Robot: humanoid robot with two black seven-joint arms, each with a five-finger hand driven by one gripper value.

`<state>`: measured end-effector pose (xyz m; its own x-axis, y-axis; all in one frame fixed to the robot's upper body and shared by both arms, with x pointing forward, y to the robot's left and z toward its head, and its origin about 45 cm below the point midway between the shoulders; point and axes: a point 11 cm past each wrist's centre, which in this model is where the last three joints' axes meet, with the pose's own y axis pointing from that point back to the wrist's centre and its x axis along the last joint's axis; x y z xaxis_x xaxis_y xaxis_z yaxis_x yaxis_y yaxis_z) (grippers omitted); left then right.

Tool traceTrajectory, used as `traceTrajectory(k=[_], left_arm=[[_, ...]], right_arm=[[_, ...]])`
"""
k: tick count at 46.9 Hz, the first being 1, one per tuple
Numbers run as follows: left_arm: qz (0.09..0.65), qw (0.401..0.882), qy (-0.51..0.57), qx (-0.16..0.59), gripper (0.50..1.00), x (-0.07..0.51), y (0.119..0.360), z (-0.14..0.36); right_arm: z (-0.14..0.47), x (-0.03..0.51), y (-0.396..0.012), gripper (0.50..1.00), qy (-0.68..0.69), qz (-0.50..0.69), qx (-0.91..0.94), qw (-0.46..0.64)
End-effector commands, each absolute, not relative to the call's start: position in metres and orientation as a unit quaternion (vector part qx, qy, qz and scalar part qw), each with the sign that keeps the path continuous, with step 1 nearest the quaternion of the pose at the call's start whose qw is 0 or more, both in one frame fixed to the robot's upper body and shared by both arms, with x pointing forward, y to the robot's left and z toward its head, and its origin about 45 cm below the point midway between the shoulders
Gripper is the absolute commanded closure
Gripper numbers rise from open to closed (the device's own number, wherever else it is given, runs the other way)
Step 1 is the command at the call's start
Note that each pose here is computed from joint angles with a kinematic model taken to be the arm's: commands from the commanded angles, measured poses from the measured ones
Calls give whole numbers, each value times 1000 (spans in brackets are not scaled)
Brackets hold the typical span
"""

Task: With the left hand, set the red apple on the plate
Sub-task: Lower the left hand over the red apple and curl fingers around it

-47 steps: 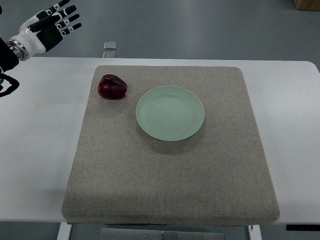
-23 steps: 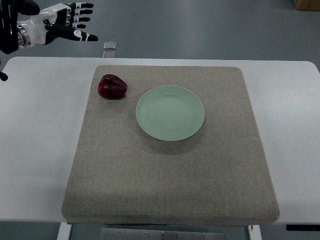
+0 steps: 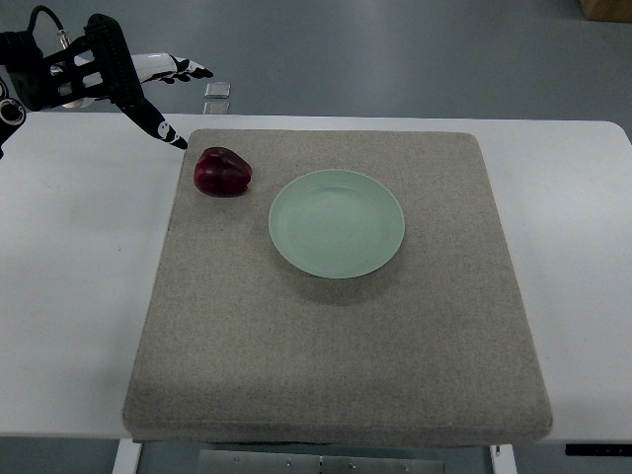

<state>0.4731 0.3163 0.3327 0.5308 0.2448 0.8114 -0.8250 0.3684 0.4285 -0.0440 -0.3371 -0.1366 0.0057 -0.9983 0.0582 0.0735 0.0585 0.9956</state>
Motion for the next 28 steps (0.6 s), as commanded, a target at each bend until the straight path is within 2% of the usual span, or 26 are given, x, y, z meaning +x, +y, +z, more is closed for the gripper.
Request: traceTrajectory(k=[1,28], left_arm=[[343,757,-329,449,504,471,316,323],[272,762,-334,484,506,461,278,265]], right_arm=[[-137,-44,-337,572,-495,-502,467,533],[-137,-44,-337,572,-495,-502,467,533]])
